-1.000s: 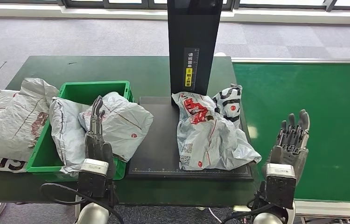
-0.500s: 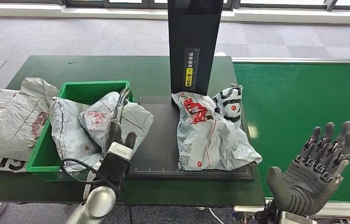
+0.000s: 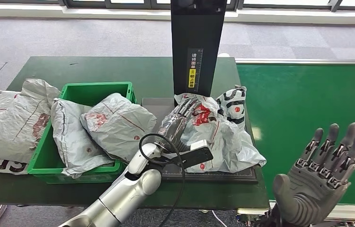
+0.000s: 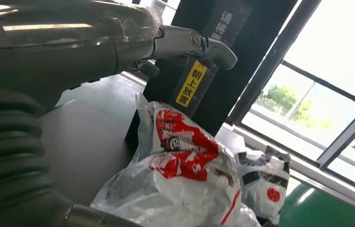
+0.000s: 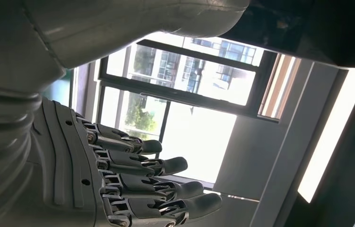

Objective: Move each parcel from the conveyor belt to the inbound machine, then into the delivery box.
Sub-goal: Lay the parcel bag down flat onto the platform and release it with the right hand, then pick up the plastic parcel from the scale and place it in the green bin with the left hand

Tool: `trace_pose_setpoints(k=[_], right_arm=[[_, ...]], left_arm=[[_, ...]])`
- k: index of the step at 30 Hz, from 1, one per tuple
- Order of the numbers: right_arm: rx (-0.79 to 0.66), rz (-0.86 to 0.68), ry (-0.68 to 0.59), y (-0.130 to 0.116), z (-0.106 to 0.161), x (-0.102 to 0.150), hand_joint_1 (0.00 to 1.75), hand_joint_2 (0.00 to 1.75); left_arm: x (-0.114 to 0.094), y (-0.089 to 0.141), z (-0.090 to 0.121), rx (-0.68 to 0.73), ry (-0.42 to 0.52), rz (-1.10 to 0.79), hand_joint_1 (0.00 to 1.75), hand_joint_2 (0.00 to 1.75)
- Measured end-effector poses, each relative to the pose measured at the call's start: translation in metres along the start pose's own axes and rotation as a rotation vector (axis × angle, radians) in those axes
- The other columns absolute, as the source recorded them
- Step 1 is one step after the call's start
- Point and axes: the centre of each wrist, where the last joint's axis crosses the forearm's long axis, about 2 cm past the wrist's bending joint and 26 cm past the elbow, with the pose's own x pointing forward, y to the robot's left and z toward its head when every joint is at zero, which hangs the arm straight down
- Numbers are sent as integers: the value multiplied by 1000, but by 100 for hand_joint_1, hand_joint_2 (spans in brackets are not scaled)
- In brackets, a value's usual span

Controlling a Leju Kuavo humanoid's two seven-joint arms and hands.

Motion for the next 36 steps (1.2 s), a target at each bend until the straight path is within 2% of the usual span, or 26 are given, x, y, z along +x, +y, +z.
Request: trace_pose_setpoints(k=[8, 20, 27, 33, 36], right_arm=[[18, -44, -16, 7, -1, 8, 0, 175], [45, -90, -14, 11, -4, 10, 0, 175], [73, -145, -39, 18, -12, 9, 0, 175], [83, -161, -45, 22, -14, 8, 0, 175], [93, -183, -41, 25, -16, 6, 0, 175]], left_arm=[[4, -26, -1, -147, 21, -80, 0, 175], [3, -39, 2, -230, 53, -183, 0, 175], [-3, -57, 14, -496, 102, -242, 0, 175], [-6, -58, 11, -585, 117, -264, 2, 175], [-9, -57, 9, -658, 132, -262, 133, 175]])
